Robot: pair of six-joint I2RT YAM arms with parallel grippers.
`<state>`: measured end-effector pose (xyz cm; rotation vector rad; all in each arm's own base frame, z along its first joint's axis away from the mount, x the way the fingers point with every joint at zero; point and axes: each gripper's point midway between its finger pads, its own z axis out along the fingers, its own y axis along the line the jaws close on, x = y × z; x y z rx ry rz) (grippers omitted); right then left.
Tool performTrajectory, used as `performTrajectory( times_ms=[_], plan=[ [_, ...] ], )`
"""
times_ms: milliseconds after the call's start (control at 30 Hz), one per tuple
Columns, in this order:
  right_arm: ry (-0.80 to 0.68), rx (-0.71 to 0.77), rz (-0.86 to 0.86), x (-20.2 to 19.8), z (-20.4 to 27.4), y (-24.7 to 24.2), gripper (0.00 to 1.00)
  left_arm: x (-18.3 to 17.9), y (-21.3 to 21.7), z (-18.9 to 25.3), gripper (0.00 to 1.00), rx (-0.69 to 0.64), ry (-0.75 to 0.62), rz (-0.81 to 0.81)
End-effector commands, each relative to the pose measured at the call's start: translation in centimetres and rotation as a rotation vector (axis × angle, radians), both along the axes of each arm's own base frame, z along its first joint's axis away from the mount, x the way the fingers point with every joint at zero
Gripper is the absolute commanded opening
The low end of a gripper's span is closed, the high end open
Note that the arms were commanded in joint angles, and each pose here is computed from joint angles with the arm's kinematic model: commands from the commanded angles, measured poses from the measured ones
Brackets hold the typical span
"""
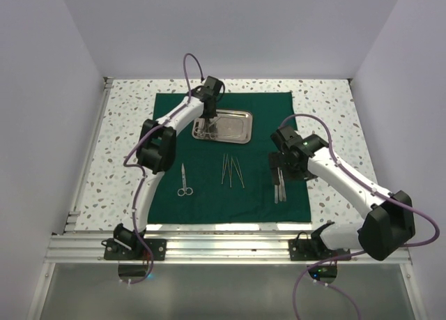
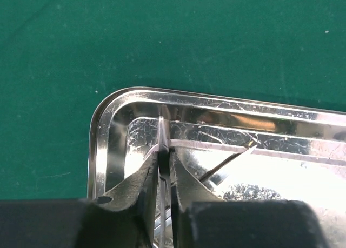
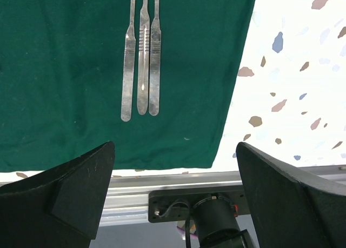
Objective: Open and lay out the surgical kit
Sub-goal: Pick up the medical item from the container.
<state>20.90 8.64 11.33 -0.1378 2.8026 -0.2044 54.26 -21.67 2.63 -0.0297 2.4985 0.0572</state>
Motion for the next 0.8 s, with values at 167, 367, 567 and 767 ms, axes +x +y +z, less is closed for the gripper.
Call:
performTrajectory(
  times_ms=[167, 367, 567, 767],
  plan=[
    [-0.025, 0.002, 0.019, 1.1, 0.8, 0.4, 0.98, -2.7, 0.2, -3.8, 0.0, -0.013, 0.118, -0.046],
    [-0.031, 0.01, 0.021, 1.0, 0.9, 0.4, 0.98, -0.5, -1.4, 1.1, 0.0, -0.085, 0.016, -0.078],
    [-0.053, 0.032, 0.012, 0.9, 1.4, 0.5, 0.98, 1.0, -3.2, 8.2, 0.0, -0.182, -0.112, -0.133],
    [-0.064, 0.066, 0.01, 0.8, 1.6, 0.9, 0.98, 0.6, -2.5, 14.5, 0.0, -0.186, -0.202, -0.148]
  ],
)
